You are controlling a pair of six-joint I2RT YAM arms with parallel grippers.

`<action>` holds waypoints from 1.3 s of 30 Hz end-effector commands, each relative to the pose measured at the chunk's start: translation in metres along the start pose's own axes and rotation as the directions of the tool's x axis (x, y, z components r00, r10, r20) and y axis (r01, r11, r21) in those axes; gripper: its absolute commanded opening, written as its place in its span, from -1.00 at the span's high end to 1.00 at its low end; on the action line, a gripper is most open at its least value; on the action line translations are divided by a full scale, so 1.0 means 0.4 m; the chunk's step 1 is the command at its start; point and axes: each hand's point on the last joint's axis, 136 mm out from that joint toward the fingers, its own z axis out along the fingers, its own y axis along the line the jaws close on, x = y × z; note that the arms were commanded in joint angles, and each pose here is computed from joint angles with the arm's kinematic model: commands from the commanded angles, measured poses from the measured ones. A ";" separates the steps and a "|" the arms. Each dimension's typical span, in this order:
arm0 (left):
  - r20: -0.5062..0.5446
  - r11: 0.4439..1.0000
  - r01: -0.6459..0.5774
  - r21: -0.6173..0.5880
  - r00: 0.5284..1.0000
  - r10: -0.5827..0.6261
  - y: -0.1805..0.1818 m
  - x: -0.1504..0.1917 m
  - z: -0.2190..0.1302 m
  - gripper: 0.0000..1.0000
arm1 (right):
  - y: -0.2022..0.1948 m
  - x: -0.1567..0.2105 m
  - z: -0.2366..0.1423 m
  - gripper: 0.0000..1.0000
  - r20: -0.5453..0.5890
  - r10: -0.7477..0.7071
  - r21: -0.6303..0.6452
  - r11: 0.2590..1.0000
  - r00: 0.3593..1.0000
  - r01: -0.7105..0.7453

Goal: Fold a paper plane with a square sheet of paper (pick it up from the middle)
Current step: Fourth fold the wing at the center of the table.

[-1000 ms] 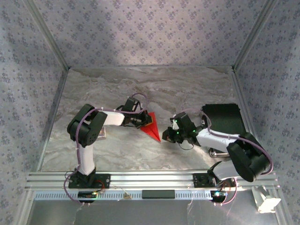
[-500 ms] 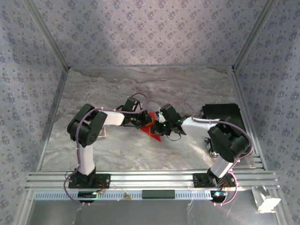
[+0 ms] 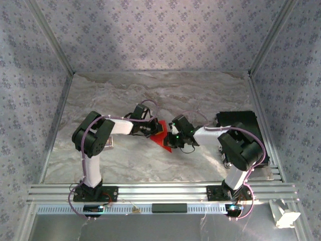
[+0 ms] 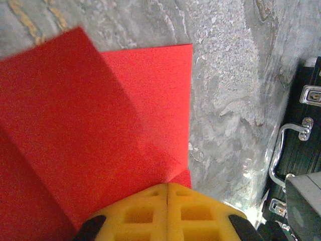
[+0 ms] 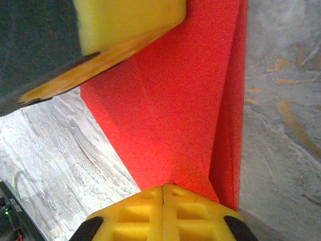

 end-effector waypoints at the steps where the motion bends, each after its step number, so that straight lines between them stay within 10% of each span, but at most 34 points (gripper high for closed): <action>1: -0.041 0.990 0.057 -0.131 0.997 -0.063 0.109 0.041 0.020 1.00 | -0.032 0.023 0.006 1.00 -0.015 0.044 0.010 0.999 0.999 -0.044; 31: -0.032 0.985 0.081 -0.151 0.996 -0.087 0.141 0.036 0.013 1.00 | -0.147 0.193 -0.057 1.00 -0.049 0.101 0.001 0.995 0.994 -0.101; 39: -0.033 0.986 0.078 -0.144 0.996 -0.084 0.134 0.038 0.011 1.00 | -0.038 0.117 -0.115 1.00 0.019 0.044 -0.087 0.995 0.999 -0.042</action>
